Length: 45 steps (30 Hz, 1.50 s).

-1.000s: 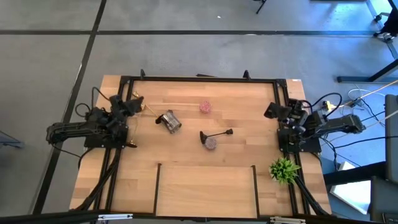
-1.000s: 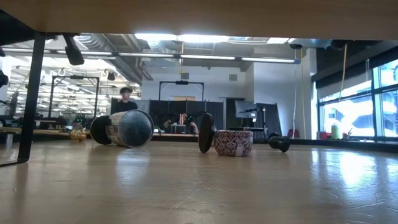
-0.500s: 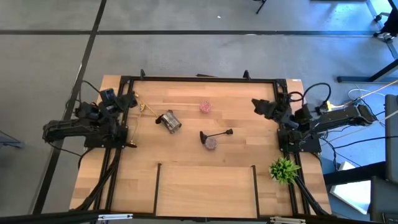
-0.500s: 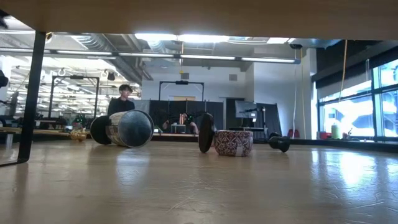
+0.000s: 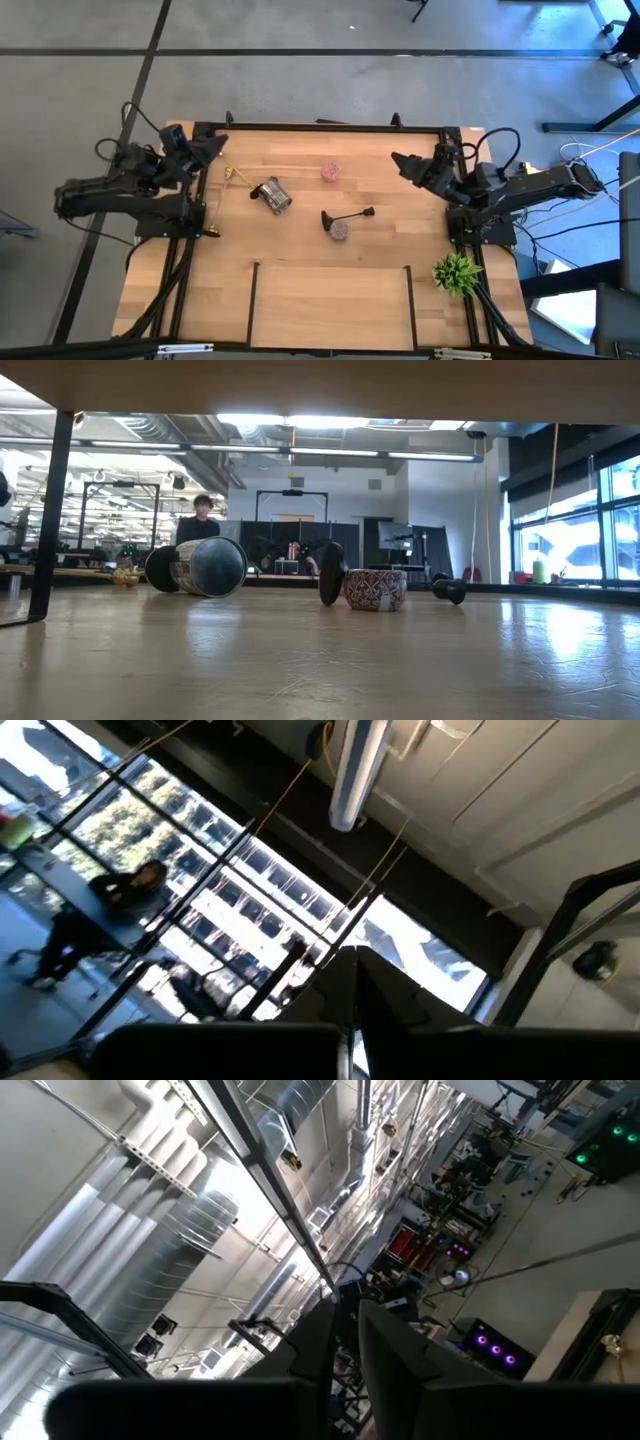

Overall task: Pick & Place candle stick holders
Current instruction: Put the silver scented candle on the shelf

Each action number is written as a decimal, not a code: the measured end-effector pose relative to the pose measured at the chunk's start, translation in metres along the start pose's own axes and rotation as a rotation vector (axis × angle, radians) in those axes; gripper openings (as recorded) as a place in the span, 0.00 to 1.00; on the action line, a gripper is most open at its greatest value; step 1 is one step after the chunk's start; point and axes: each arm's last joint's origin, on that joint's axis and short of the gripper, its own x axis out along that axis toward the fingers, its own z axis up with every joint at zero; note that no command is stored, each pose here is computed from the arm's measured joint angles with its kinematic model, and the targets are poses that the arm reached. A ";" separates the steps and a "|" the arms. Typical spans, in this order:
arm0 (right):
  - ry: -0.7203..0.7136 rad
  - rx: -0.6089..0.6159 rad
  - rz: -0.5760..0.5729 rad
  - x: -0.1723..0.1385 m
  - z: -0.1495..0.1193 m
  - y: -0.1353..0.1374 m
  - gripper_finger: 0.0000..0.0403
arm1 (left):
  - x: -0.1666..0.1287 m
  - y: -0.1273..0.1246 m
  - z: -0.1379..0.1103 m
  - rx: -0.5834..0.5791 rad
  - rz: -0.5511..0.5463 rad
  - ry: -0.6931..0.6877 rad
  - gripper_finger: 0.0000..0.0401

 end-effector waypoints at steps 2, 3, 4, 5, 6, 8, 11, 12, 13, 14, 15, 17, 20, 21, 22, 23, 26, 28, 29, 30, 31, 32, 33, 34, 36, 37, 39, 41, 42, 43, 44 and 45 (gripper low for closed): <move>0.009 -0.006 -0.010 0.002 -0.003 -0.002 0.13 | 0.007 -0.001 0.000 0.022 0.051 0.053 0.00; 0.015 -0.010 -0.014 0.003 -0.005 -0.003 0.13 | 0.010 -0.001 -0.001 0.033 0.077 0.081 0.00; 0.021 -0.008 -0.019 0.004 -0.006 -0.004 0.14 | 0.013 -0.002 -0.001 0.051 0.100 0.107 0.00; 0.027 -0.003 -0.022 0.004 -0.008 -0.006 0.15 | 0.015 -0.003 -0.001 0.073 0.116 0.129 0.00; 0.032 0.000 -0.027 0.005 -0.010 -0.007 0.16 | 0.018 -0.005 0.001 0.102 0.130 0.147 0.00; 0.041 0.005 -0.033 0.006 -0.012 -0.009 0.20 | 0.023 -0.007 0.003 0.177 0.165 0.174 0.00; 0.048 0.013 -0.042 0.008 -0.015 -0.011 0.29 | 0.029 -0.011 0.010 0.239 0.227 0.182 0.00; 0.052 0.018 -0.045 0.009 -0.017 -0.011 0.32 | 0.030 -0.013 0.012 0.239 0.254 0.188 0.00; 0.056 0.018 -0.049 0.009 -0.018 -0.012 0.35 | 0.031 -0.014 0.014 0.241 0.280 0.195 0.00; 0.059 0.017 -0.050 0.010 -0.019 -0.012 0.38 | 0.032 -0.015 0.016 0.248 0.300 0.202 0.00; 0.061 0.017 -0.049 0.011 -0.019 -0.011 0.41 | 0.033 -0.016 0.017 0.266 0.308 0.218 0.00; 0.079 0.016 -0.033 0.015 -0.020 -0.008 0.46 | 0.033 -0.017 0.017 0.303 0.308 0.268 0.00; 0.113 -0.024 0.008 0.024 -0.021 0.000 0.51 | 0.034 -0.016 0.016 0.313 0.362 0.332 0.00; 0.127 -0.041 0.016 0.028 -0.022 0.003 0.52 | 0.035 -0.014 0.015 0.318 0.385 0.352 0.01; 0.144 -0.058 0.020 0.032 -0.022 0.007 0.54 | 0.036 -0.013 0.014 0.325 0.404 0.370 0.01; 0.167 -0.076 0.017 0.036 -0.023 0.010 0.54 | 0.037 -0.011 0.013 0.331 0.418 0.393 0.02; 0.244 -0.130 -0.047 0.048 -0.026 0.016 0.56 | 0.041 -0.004 0.009 0.328 0.491 0.469 0.09; 0.295 -0.158 -0.103 0.054 -0.027 0.019 0.57 | 0.044 0.004 0.004 0.320 0.563 0.532 0.15; 0.317 -0.172 -0.128 0.056 -0.028 0.021 0.57 | 0.045 0.009 0.002 0.310 0.599 0.566 0.18; 0.335 -0.183 -0.148 0.059 -0.029 0.022 0.57 | 0.046 0.014 -0.001 0.295 0.632 0.601 0.21; 0.349 -0.192 -0.164 0.061 -0.029 0.022 0.57 | 0.048 0.020 -0.004 0.277 0.661 0.639 0.23; 0.361 -0.200 -0.177 0.062 -0.030 0.023 0.57 | 0.048 0.027 -0.007 0.252 0.693 0.682 0.25; 0.367 -0.203 -0.183 0.064 -0.031 0.023 0.57 | 0.049 0.034 -0.009 0.225 0.726 0.723 0.27; 0.368 -0.199 -0.186 0.065 -0.032 0.023 0.57 | 0.050 0.040 -0.012 0.200 0.749 0.768 0.28; 0.369 -0.177 -0.195 0.066 -0.033 0.022 0.57 | 0.052 0.053 -0.015 0.162 0.800 0.831 0.30; 0.372 -0.165 -0.205 0.067 -0.034 0.021 0.57 | 0.051 0.059 -0.016 0.144 0.832 0.857 0.30; 0.385 -0.150 -0.234 0.066 -0.036 0.018 0.57 | 0.052 0.072 -0.016 0.135 0.891 0.895 0.31; 0.403 -0.134 -0.268 0.065 -0.037 0.015 0.57 | 0.051 0.085 -0.014 0.121 0.934 0.936 0.31; 0.413 -0.128 -0.287 0.064 -0.038 0.013 0.57 | 0.052 0.092 -0.013 0.099 0.943 0.957 0.31; 0.425 -0.123 -0.307 0.063 -0.039 0.011 0.57 | 0.052 0.100 -0.012 0.068 0.939 0.981 0.31; 0.434 -0.116 -0.325 0.062 -0.040 0.010 0.57 | 0.053 0.107 -0.012 0.034 0.928 1.008 0.31; 0.440 -0.114 -0.337 0.061 -0.040 0.009 0.57 | 0.054 0.115 -0.011 0.000 0.917 1.032 0.31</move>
